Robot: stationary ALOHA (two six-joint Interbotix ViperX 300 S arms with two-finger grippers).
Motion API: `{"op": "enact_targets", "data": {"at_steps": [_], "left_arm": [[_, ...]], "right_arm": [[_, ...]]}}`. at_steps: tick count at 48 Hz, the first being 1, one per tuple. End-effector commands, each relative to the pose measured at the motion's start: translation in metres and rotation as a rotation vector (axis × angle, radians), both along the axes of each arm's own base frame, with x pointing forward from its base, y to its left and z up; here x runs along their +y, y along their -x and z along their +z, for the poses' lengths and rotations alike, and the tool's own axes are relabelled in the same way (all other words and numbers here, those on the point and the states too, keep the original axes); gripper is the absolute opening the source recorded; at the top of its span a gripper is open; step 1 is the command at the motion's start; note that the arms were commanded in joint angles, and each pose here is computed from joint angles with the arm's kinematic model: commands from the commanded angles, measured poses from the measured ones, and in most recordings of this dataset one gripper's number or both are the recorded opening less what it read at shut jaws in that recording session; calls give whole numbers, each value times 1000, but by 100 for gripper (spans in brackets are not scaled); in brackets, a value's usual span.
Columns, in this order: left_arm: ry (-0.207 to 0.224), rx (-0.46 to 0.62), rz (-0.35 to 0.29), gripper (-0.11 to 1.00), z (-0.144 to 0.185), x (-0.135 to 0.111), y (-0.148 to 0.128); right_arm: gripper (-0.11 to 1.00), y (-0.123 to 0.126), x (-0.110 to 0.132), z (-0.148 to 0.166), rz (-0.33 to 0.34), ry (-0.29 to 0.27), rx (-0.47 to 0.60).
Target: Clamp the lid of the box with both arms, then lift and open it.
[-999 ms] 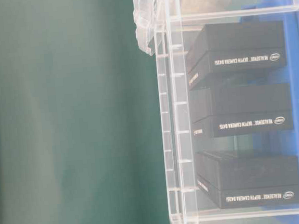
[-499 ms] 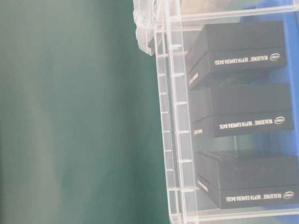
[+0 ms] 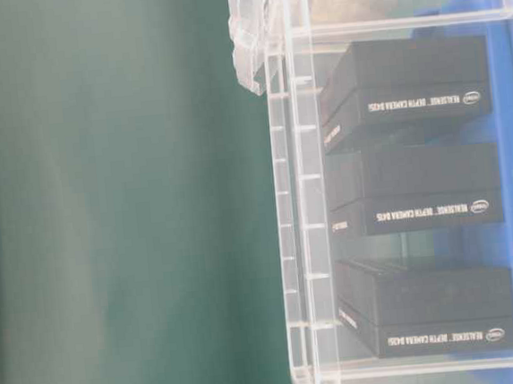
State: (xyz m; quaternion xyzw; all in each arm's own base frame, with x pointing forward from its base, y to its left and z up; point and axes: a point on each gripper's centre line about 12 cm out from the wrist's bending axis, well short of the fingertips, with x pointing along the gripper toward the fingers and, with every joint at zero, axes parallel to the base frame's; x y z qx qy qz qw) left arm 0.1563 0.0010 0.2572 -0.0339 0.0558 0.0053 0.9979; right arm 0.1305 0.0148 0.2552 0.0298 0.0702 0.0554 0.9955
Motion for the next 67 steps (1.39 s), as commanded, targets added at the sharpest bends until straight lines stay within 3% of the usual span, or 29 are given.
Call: {"op": "enact_targets", "data": {"at_steps": [1,67], "left_arm": [[3,-23,-8,1,9,-1,-1],[-8,-17,-10,1,10,-1,-1]], "right_arm": [[0,-1,0,6,-2,-6,-13],[0,-1,0,5,-2,-7,-12]]}}
